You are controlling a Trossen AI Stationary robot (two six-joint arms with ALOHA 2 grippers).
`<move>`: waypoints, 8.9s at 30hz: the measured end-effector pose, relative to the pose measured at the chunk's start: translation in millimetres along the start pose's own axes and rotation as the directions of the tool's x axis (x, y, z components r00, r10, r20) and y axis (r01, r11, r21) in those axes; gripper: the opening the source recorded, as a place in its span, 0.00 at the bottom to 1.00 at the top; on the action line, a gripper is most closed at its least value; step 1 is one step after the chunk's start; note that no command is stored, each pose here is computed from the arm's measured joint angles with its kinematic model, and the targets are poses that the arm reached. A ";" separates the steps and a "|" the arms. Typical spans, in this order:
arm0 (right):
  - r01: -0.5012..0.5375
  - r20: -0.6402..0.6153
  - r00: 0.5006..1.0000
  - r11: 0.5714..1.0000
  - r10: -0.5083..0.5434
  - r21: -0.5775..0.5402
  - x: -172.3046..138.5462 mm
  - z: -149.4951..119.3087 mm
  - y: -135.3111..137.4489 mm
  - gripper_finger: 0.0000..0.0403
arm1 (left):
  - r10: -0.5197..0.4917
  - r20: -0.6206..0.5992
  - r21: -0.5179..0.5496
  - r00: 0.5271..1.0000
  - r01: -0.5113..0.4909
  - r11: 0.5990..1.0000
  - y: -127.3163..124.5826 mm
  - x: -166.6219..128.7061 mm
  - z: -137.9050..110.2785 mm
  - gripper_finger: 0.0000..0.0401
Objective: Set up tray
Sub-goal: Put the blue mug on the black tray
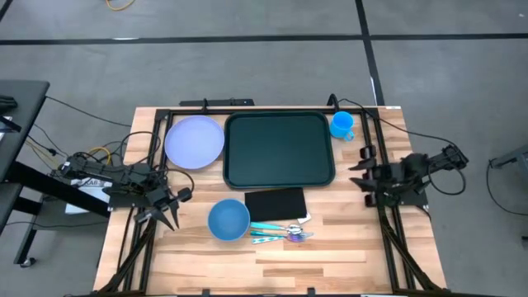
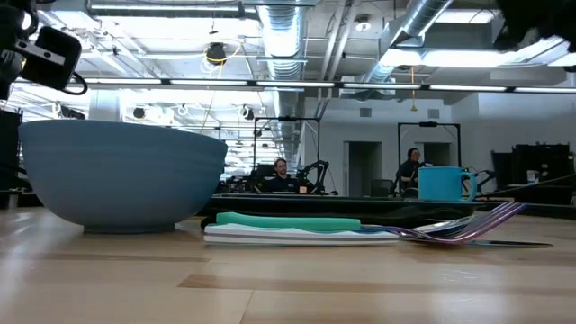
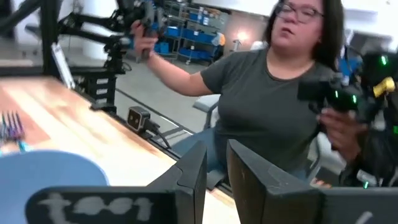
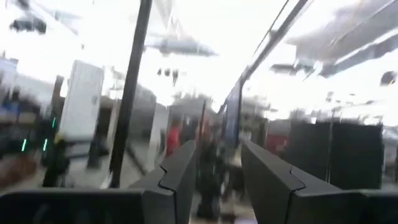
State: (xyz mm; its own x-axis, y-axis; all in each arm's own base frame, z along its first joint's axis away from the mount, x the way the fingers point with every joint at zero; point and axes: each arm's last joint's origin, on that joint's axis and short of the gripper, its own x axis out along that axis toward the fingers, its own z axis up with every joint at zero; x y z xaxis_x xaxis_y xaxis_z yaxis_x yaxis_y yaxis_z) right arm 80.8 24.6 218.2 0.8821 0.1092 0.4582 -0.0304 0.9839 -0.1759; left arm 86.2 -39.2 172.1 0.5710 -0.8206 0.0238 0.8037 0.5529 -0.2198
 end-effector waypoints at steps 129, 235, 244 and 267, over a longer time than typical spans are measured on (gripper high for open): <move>0.707 -0.868 -0.484 0.634 0.112 -0.313 10.4 -69.5 -232.1 0.30 | 0.742 0.081 0.081 0.665 -0.746 0.661 6.9 -10.5 58.1 0.13; 0.615 -0.866 -0.484 0.753 0.125 -0.235 117.7 -107.7 -284.2 0.13 | 0.742 0.082 0.080 0.665 -0.746 0.661 6.9 -10.5 58.1 0.13; 0.628 -0.858 -0.494 0.740 0.142 -0.239 113.9 -112.2 -280.3 0.13 | 0.742 0.081 0.080 0.666 -0.746 0.661 6.9 -10.5 58.0 0.13; 0.636 -0.866 -0.478 0.738 0.147 -0.225 111.9 -117.0 -279.1 0.16 | 0.740 0.080 0.079 0.668 -0.745 0.663 6.8 -10.5 58.0 0.13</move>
State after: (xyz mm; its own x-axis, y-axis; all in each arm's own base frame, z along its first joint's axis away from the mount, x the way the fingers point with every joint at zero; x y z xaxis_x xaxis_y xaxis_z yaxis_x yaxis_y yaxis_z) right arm 243.0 -254.3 216.6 -0.0189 -0.0295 -0.9994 0.6446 0.7637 -0.0347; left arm 95.4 -18.5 226.8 0.9895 -0.1269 -0.0685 0.1209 0.9889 -0.0860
